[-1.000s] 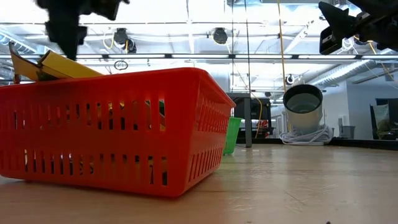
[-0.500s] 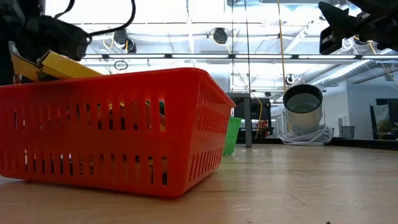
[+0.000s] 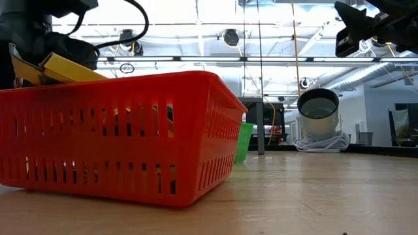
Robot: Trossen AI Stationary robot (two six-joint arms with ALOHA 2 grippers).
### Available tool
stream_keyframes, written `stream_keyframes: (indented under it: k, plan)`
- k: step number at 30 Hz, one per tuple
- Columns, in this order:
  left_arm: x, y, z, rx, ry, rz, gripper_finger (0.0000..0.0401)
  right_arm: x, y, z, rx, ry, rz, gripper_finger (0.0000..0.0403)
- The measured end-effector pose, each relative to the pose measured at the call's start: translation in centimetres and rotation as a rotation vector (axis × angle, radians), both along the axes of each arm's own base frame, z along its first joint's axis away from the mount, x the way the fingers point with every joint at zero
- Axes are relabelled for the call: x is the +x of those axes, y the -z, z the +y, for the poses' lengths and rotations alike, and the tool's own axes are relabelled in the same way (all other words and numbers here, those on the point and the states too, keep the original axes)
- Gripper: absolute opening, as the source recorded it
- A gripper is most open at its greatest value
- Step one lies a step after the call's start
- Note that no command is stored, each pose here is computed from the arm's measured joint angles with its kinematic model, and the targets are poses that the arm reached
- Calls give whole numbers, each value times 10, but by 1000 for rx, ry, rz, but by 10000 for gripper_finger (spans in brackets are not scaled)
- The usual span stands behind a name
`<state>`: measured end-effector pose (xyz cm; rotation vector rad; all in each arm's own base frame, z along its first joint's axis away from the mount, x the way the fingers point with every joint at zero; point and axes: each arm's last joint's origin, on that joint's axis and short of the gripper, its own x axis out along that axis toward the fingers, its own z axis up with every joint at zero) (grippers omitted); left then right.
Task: Pick & Place Office Desk Supplies
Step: Put the left orange rubber band into the green basket
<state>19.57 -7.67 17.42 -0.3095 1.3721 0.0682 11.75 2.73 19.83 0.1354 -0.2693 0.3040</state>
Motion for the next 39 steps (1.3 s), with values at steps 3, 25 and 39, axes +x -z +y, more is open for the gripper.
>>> stream_keyframes:
  k: [3,25,39]
  plan:
    - [4,5,0,6,-5,7,207,0,0,0,0,0,1,147]
    - [17,27,-4,40,-52,52,207,0,0,0,0,0,1,147]
    - [24,38,-6,42,-192,60,207,0,0,0,0,0,0,145]
